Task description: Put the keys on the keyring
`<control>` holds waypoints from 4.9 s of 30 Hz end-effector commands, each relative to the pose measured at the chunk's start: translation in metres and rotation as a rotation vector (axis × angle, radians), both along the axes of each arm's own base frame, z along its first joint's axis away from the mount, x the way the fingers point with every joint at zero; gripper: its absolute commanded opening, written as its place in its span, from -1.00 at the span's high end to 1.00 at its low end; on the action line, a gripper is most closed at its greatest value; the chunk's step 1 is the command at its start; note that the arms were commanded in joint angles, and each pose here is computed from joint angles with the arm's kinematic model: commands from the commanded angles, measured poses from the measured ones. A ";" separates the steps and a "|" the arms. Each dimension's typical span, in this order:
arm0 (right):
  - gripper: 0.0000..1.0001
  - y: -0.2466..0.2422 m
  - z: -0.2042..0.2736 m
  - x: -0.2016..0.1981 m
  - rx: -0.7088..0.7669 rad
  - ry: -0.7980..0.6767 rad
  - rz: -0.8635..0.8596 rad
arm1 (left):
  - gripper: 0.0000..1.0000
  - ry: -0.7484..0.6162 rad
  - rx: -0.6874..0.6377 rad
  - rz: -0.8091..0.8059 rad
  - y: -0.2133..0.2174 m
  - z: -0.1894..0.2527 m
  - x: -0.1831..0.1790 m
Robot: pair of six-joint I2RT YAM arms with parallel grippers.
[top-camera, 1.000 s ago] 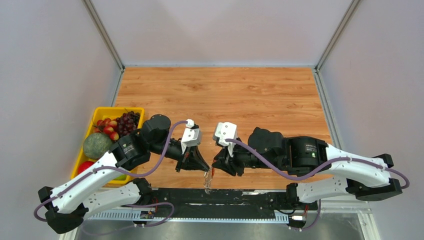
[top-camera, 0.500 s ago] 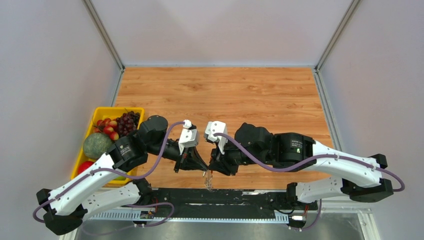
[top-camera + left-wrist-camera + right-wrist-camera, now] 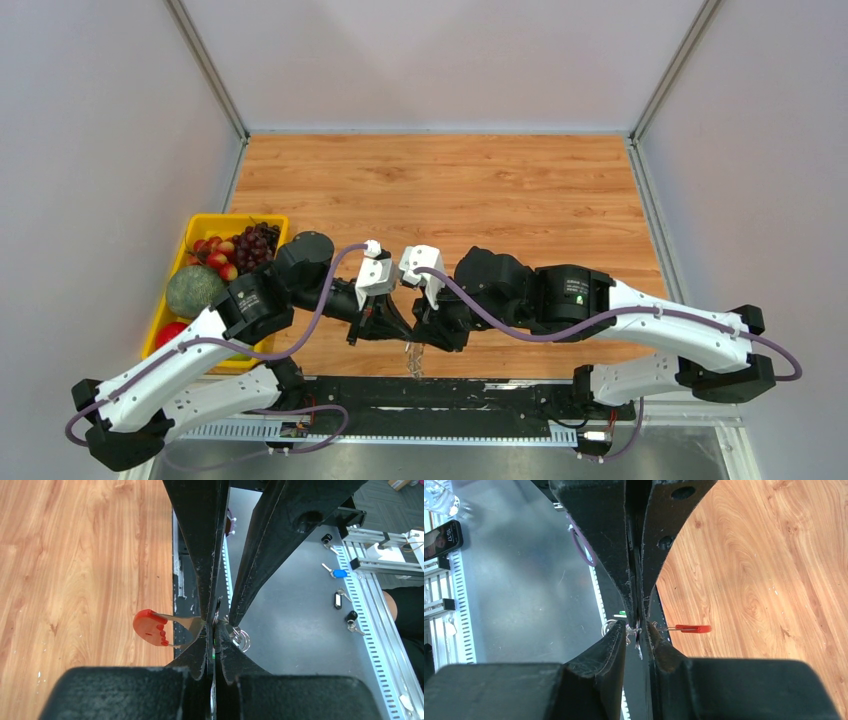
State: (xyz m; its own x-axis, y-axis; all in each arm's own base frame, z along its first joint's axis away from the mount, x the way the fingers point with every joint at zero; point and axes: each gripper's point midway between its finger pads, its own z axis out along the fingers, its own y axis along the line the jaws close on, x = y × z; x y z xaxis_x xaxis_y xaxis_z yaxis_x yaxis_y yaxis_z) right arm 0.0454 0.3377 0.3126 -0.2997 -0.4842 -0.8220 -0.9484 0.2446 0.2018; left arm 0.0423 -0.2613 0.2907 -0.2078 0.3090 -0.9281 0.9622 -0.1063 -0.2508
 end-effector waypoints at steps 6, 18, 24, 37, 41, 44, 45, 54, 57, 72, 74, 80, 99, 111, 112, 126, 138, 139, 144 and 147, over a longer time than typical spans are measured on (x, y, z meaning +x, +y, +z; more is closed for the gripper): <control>0.67 0.006 0.018 0.002 0.059 -0.008 -0.004 | 1.00 -0.035 -0.043 -0.019 -0.001 0.010 -0.002; 1.00 0.009 0.022 0.005 0.071 -0.024 -0.006 | 1.00 -0.030 -0.040 -0.026 -0.001 0.008 -0.003; 1.00 0.010 0.022 0.005 0.101 -0.044 0.005 | 0.94 -0.039 -0.057 -0.024 0.000 0.012 -0.004; 1.00 -0.002 0.057 0.006 0.276 -0.143 0.022 | 0.25 -0.124 -0.268 0.030 0.010 0.058 -0.009; 1.00 -0.003 0.067 0.004 0.311 -0.174 0.046 | 0.25 -0.128 -0.274 0.063 0.008 0.061 -0.003; 1.00 -0.004 0.073 0.003 0.328 -0.187 0.057 | 0.26 -0.133 -0.289 0.094 0.006 0.065 0.003; 1.00 -0.004 0.074 0.002 0.334 -0.191 0.061 | 0.26 -0.134 -0.291 0.102 0.005 0.065 0.005; 1.00 -0.006 0.082 -0.001 0.359 -0.211 0.080 | 0.32 -0.139 -0.303 0.162 0.003 0.070 0.016; 1.00 -0.008 0.084 -0.003 0.368 -0.213 0.084 | 0.33 -0.138 -0.302 0.164 0.003 0.069 0.016; 1.00 -0.005 0.089 -0.003 0.380 -0.229 0.078 | 0.41 -0.118 -0.311 0.115 0.002 0.069 0.007; 1.00 -0.005 0.089 -0.003 0.381 -0.231 0.075 | 0.42 -0.117 -0.319 0.105 0.003 0.071 0.005; 1.00 -0.003 0.089 -0.002 0.379 -0.235 0.065 | 0.42 -0.110 -0.339 0.069 0.004 0.073 -0.003; 1.00 -0.003 0.097 -0.005 0.402 -0.272 0.081 | 0.49 -0.106 -0.330 0.053 0.005 0.068 -0.006; 1.00 -0.006 0.108 -0.003 0.444 -0.311 0.058 | 0.51 -0.107 -0.328 0.053 0.005 0.067 -0.005; 1.00 -0.006 0.108 -0.004 0.449 -0.314 0.059 | 0.52 -0.107 -0.329 0.052 0.005 0.068 -0.006; 1.00 -0.011 0.126 -0.020 0.581 -0.375 0.118 | 0.58 -0.107 -0.332 0.044 0.005 0.070 -0.007; 1.00 -0.004 0.129 -0.023 0.618 -0.417 0.143 | 0.59 -0.111 -0.341 0.024 0.006 0.075 -0.011; 1.00 -0.004 0.128 -0.023 0.619 -0.418 0.143 | 0.59 -0.113 -0.343 0.027 0.007 0.076 -0.011; 1.00 -0.005 0.129 -0.020 0.619 -0.421 0.127 | 0.54 -0.134 -0.343 0.056 0.014 0.082 -0.010; 1.00 -0.004 0.126 -0.017 0.606 -0.423 0.109 | 0.47 -0.150 -0.357 0.077 0.020 0.088 -0.011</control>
